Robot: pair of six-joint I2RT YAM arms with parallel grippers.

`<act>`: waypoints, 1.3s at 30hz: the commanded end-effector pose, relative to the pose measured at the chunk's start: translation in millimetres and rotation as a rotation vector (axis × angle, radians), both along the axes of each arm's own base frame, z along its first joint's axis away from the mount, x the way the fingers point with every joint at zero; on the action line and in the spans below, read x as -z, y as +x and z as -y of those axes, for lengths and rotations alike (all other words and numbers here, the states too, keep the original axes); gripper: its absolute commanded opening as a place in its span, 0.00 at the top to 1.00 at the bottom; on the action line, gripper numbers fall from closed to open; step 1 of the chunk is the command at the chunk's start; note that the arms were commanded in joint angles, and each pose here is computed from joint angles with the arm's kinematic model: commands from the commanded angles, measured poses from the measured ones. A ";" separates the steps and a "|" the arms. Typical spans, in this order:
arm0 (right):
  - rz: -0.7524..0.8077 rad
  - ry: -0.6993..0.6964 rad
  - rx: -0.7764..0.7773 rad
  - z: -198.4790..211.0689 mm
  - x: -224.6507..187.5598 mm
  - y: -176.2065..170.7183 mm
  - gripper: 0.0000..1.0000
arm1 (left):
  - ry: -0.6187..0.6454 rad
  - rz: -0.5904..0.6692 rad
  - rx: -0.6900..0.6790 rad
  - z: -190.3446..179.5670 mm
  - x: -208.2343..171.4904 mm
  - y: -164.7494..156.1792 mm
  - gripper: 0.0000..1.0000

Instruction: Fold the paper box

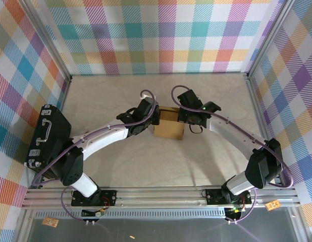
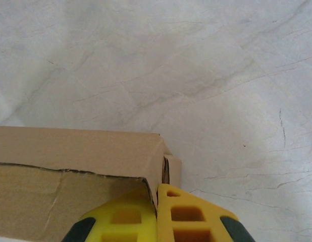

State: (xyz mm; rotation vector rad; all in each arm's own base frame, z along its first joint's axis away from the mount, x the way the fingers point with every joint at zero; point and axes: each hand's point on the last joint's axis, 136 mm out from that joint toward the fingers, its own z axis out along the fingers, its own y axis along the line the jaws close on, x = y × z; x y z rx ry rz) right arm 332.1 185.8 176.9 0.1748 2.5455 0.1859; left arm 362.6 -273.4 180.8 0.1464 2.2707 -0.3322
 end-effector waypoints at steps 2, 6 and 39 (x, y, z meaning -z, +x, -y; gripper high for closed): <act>-0.064 -0.089 0.011 24.6 -10.8 -21.6 0.75 | 0.176 -0.104 -0.027 -26.3 43.1 -17.1 1.00; -0.011 -0.052 -0.001 28.2 -36.4 -22.0 0.69 | 0.179 -0.097 -0.030 -27.9 43.1 -16.6 1.00; 0.038 -0.002 -0.111 11.2 -43.4 -18.9 0.61 | 0.236 -0.052 0.013 -0.2 27.0 -16.7 0.99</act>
